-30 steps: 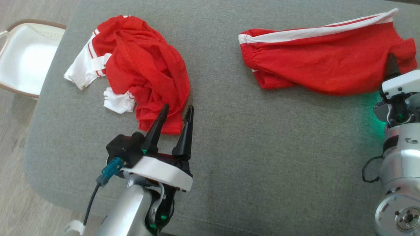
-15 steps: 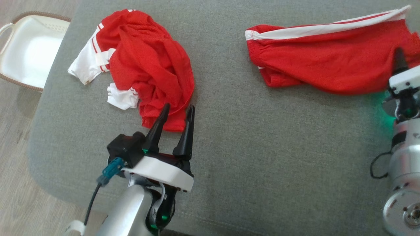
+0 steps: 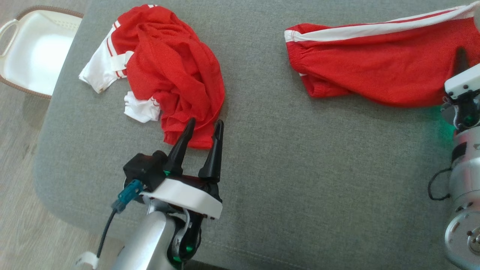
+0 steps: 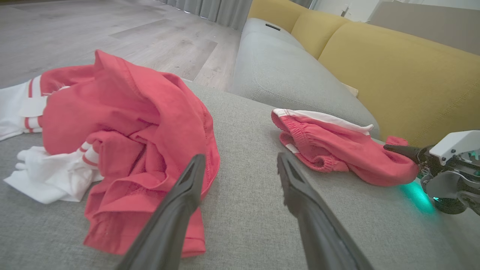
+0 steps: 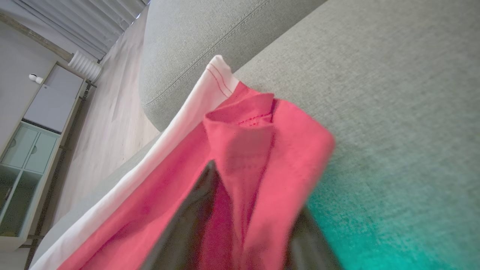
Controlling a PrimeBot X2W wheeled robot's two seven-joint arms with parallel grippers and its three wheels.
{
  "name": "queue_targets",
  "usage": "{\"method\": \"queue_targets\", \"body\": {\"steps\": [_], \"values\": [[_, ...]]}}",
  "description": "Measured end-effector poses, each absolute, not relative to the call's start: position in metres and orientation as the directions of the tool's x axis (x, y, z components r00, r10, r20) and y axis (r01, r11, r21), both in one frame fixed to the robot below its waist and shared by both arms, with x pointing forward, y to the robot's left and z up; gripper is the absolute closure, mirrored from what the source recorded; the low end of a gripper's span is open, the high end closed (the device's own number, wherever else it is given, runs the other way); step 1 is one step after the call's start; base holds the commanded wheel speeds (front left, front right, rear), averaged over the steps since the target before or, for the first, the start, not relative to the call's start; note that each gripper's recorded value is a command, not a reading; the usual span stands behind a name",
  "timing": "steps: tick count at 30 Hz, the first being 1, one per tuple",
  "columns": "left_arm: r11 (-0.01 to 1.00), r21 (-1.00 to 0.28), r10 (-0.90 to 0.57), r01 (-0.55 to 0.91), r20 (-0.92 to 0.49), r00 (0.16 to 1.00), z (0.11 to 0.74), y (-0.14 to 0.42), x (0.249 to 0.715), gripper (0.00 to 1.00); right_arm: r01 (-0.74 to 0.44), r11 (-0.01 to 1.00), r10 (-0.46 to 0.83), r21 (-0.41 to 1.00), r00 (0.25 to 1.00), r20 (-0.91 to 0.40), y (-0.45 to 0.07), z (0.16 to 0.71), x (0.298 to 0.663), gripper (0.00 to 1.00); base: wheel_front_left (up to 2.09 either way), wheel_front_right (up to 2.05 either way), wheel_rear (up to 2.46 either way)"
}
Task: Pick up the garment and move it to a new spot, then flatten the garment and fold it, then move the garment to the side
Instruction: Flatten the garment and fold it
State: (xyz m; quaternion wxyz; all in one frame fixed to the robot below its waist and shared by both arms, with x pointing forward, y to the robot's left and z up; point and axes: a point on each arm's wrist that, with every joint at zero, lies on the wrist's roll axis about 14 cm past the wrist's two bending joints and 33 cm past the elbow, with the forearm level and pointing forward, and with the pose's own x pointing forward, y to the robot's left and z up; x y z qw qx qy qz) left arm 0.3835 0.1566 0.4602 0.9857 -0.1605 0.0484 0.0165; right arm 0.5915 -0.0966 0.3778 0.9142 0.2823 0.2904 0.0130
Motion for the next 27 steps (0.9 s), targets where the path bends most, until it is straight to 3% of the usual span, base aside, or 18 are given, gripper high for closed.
{"method": "queue_targets", "body": {"steps": [12, 21, 27], "values": [[0.946, -0.323, -0.008, -0.011, -0.057, 0.998, 0.475, 0.149, 0.382, 0.00, 0.172, 0.840, 0.096, 0.515, 0.887, -0.452, -0.125, 0.400, 0.580, 1.00, 0.00, 0.00, 0.00], [0.942, -0.332, -0.055, 0.041, -0.033, 0.998, 0.481, 0.133, 0.372, 0.00, 0.311, 0.823, -0.074, 0.476, 0.889, -0.453, -0.195, 0.396, 0.524, 1.00, 0.00, 0.00, 0.00], [0.939, -0.332, -0.095, 0.089, -0.002, 0.995, 0.489, 0.122, 0.369, 0.00, 0.431, 0.778, -0.205, 0.456, 0.861, -0.465, -0.244, 0.388, 0.468, 1.00, 0.00, 0.00, 0.00]]}}
